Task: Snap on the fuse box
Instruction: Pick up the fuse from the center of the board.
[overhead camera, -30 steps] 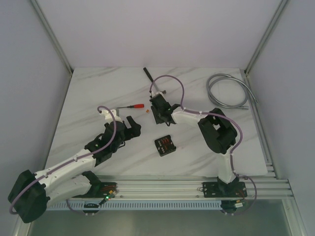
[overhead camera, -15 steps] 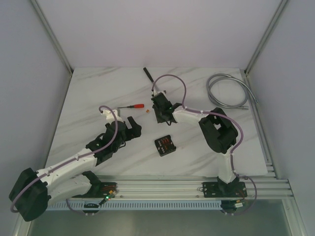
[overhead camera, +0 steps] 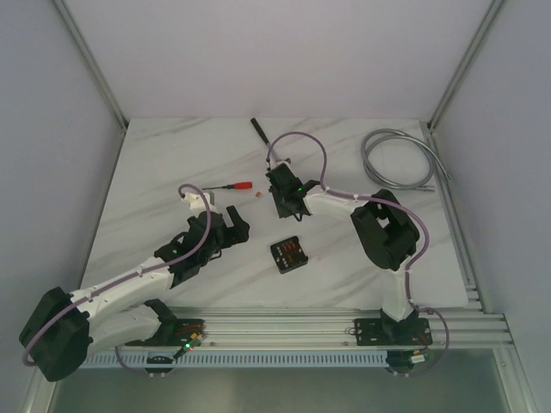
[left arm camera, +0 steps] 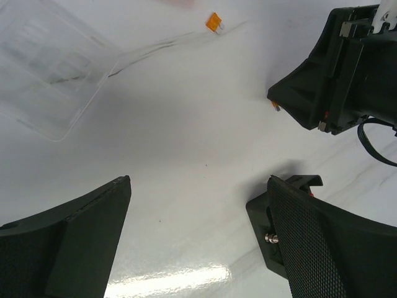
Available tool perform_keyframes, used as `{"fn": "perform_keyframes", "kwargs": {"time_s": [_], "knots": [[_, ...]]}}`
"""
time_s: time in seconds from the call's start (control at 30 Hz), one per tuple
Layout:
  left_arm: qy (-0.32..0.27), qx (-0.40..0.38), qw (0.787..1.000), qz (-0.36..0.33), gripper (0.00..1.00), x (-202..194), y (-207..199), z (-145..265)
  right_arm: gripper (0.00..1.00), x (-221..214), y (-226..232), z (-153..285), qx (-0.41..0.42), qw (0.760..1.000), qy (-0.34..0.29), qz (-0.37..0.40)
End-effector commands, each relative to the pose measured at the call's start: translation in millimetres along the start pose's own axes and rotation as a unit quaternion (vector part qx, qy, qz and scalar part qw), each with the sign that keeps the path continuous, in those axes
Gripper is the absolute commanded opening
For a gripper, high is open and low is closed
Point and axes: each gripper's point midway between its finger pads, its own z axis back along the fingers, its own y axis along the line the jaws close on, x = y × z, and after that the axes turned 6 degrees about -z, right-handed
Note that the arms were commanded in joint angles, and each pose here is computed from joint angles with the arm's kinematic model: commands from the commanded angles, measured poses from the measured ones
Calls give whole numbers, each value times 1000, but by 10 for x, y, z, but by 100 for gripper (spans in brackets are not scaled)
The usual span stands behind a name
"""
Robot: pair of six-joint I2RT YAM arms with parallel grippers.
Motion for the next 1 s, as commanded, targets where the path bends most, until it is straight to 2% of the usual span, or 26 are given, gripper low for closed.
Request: {"fn": "perform_keyframes", "kwargs": {"time_s": [0.0, 0.37, 0.97], "knots": [[-18, -17, 1000, 7, 100, 165, -117, 13, 27, -146, -126, 115, -18, 999, 27, 24], [-21, -21, 1000, 8, 100, 176, -117, 41, 37, -309, -79, 88, 12, 997, 70, 23], [-18, -24, 1000, 8, 100, 168, -131, 37, 35, -367, -169, 69, -18, 996, 85, 16]]}}
